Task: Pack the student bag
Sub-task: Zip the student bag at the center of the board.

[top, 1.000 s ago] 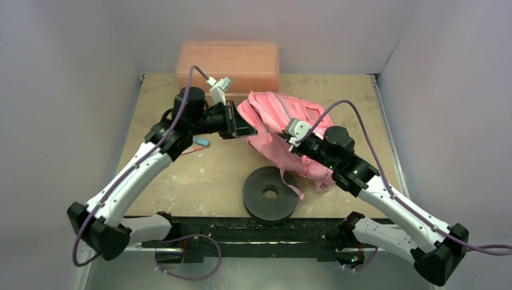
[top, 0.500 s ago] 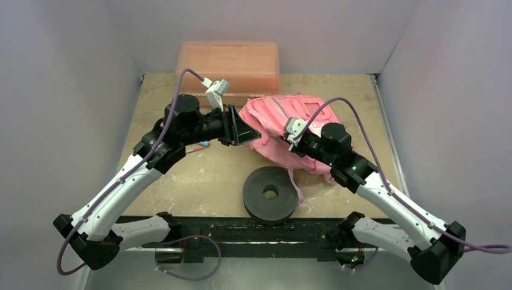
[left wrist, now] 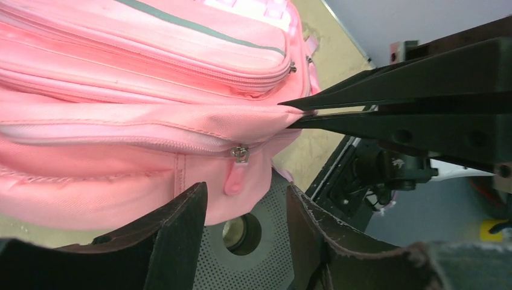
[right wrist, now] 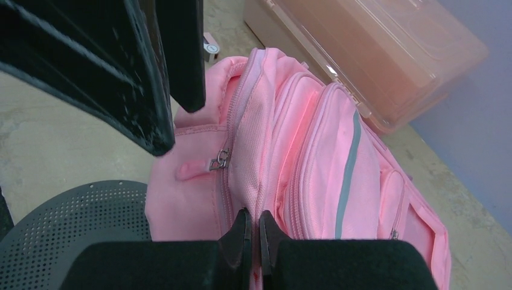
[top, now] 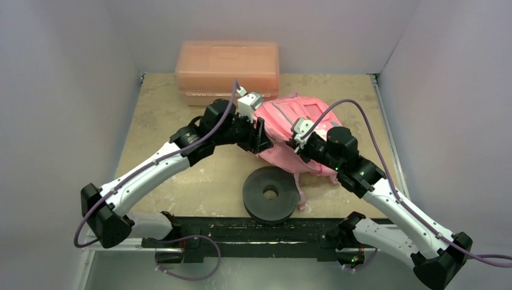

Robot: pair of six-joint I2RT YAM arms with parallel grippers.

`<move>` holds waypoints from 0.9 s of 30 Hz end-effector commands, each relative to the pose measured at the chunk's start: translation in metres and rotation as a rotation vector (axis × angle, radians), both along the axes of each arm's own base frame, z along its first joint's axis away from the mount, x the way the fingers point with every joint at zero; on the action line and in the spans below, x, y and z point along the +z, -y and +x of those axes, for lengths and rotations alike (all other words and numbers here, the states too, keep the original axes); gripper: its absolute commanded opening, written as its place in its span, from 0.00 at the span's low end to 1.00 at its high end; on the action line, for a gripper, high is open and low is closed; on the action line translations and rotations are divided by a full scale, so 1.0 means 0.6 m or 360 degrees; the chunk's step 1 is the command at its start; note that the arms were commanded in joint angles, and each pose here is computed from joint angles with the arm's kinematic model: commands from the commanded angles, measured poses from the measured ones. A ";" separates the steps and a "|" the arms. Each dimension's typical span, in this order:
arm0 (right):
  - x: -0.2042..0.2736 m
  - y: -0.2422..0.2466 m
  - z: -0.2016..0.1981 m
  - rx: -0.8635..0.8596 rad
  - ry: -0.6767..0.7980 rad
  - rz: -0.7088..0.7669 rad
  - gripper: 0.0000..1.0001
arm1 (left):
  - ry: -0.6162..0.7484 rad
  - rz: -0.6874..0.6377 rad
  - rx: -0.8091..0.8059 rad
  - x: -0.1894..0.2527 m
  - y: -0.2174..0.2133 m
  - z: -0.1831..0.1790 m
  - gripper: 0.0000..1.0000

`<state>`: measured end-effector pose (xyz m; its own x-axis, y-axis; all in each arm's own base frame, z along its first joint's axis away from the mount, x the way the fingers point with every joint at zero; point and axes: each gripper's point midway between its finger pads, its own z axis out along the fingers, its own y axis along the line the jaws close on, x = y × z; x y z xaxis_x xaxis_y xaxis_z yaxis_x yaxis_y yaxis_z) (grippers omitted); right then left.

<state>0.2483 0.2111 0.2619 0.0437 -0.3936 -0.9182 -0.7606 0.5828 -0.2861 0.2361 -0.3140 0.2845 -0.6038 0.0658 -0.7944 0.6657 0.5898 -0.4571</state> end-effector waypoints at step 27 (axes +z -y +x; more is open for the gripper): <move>0.071 0.054 0.019 -0.0250 0.0271 0.0075 0.00 | 0.0181 0.0704 0.0160 -0.094 -0.004 0.043 0.00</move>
